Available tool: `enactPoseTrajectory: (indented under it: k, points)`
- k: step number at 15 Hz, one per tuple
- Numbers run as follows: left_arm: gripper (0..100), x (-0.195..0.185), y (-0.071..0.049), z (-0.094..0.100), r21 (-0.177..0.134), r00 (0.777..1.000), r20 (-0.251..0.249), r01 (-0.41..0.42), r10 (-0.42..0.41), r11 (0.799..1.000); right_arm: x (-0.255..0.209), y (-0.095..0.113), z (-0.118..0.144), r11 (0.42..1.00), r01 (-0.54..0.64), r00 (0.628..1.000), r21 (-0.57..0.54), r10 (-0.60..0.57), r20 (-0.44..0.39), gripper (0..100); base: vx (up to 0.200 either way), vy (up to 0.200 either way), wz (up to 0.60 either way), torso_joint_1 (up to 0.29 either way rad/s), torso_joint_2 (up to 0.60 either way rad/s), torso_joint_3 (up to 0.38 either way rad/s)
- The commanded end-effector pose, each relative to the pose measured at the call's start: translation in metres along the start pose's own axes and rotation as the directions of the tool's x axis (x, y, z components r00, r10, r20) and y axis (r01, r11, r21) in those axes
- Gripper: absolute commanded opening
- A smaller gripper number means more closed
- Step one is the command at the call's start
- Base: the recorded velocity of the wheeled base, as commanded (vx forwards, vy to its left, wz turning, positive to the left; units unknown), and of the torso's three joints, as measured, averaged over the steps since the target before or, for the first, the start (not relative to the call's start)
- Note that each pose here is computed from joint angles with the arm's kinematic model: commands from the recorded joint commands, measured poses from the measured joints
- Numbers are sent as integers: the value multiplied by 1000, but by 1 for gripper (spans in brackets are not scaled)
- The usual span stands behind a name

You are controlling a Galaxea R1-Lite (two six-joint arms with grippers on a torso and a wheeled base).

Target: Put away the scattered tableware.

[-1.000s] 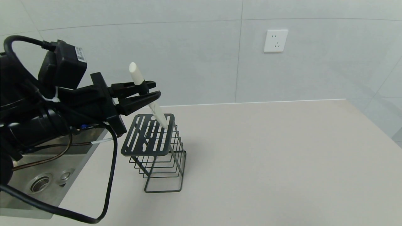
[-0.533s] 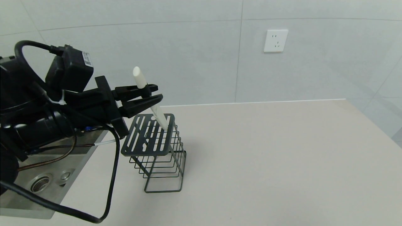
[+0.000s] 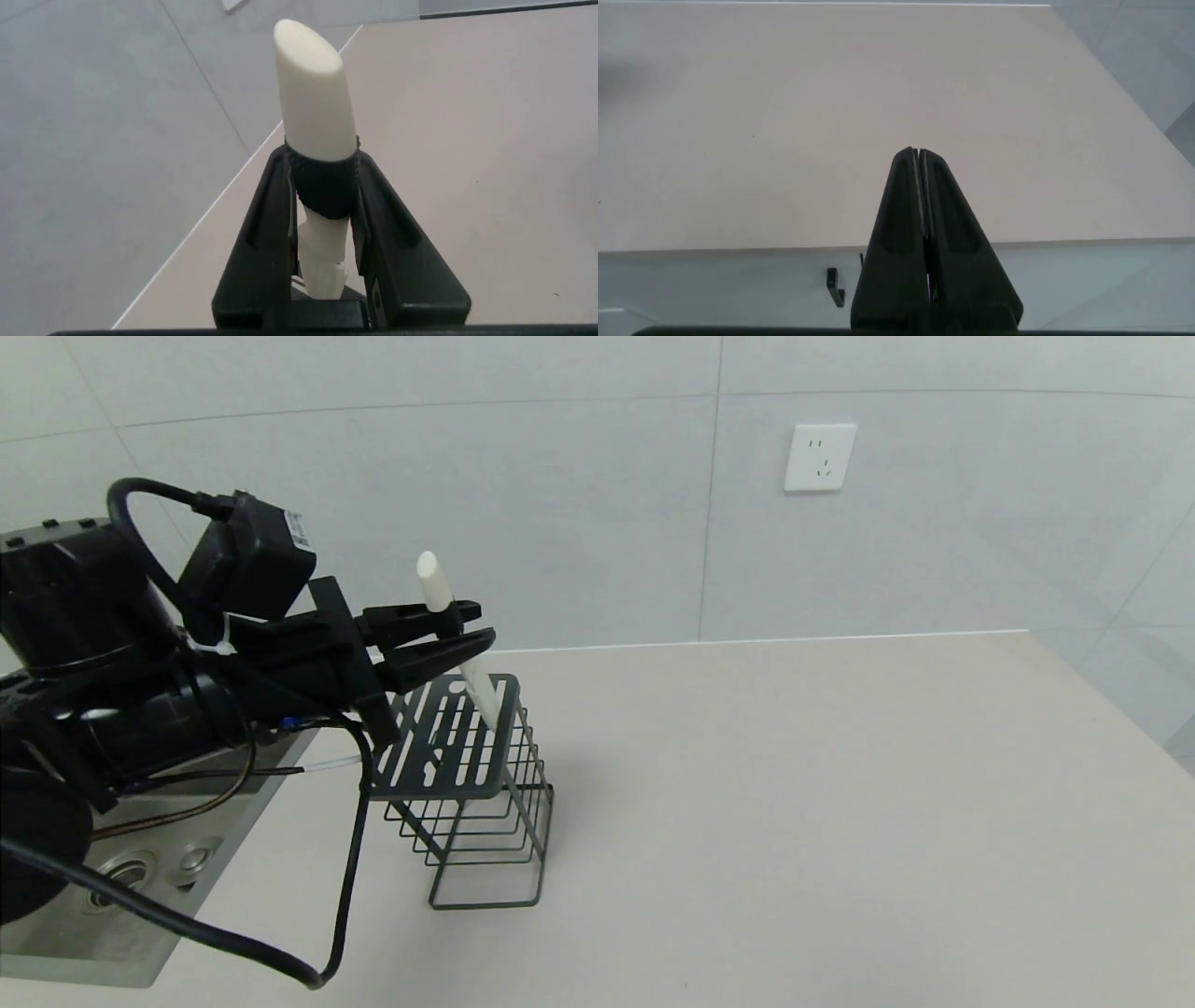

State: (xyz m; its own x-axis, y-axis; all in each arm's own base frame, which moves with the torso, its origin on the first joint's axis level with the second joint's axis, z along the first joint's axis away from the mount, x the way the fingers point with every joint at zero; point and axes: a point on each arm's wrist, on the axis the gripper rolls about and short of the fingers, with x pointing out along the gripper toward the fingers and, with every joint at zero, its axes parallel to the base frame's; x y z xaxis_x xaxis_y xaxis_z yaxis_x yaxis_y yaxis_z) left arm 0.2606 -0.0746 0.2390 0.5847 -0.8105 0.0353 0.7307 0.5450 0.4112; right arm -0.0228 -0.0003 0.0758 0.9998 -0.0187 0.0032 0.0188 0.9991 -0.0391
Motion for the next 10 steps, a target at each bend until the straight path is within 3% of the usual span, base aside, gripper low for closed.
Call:
enactPoseTrajectory:
  k: [1, 10]
  points:
    - [0, 3, 1, -7, -13, 1000, -14, 4, -4, 1000, 0, 0, 0, 1000, 0, 1000, -1, 0, 0, 0, 0, 0, 0, 0, 0, 0]
    - [0, 8, -1, -22, -50, 998, -58, 4, -7, 999, 0, 0, 0, 1000, 0, 1000, -1, 0, 0, 0, 0, 0, 0, 0, 0, 0]
